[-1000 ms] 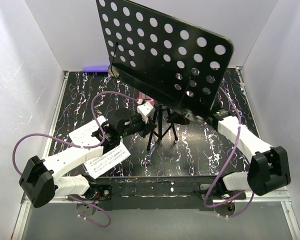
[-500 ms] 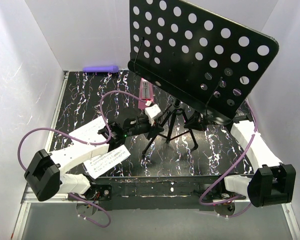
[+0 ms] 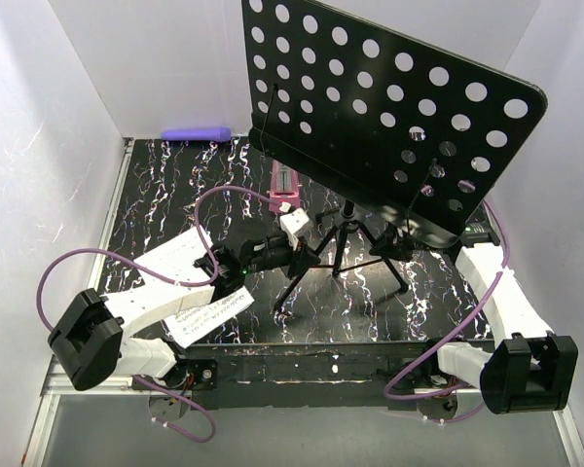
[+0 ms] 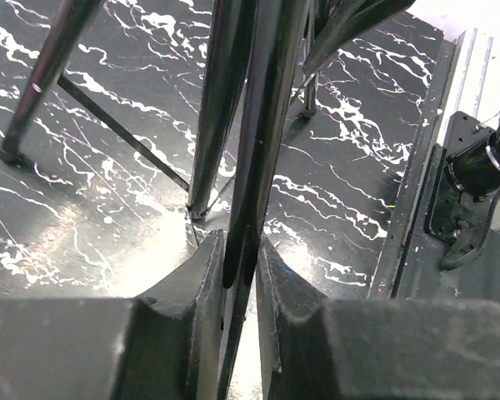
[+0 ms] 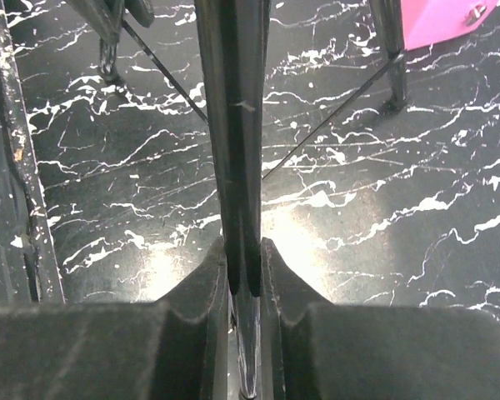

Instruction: Set up the instrument practice props

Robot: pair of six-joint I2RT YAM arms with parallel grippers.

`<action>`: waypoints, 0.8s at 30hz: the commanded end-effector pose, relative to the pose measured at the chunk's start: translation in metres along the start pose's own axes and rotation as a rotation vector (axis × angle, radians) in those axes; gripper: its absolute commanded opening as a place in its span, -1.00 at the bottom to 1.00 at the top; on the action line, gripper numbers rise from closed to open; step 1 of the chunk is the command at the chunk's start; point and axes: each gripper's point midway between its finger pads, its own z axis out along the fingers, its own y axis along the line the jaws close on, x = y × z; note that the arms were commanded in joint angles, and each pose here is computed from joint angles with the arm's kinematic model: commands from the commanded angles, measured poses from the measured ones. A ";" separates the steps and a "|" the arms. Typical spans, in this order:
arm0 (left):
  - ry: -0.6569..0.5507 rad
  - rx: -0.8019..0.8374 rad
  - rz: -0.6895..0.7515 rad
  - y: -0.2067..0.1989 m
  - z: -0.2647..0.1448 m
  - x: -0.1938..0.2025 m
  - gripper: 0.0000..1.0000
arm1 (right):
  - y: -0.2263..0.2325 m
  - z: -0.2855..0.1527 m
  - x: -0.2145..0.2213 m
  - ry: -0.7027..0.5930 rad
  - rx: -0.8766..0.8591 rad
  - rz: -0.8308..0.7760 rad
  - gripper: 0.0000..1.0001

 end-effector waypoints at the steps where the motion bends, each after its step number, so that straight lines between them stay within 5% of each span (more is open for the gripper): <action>1: 0.251 -0.195 -0.213 0.034 -0.023 0.084 -1.00 | -0.050 -0.044 0.053 0.230 0.302 0.075 -0.97; 24: 0.653 -0.276 -0.481 0.041 -0.021 0.179 -1.00 | -0.059 -0.083 0.141 0.557 0.522 0.158 -0.97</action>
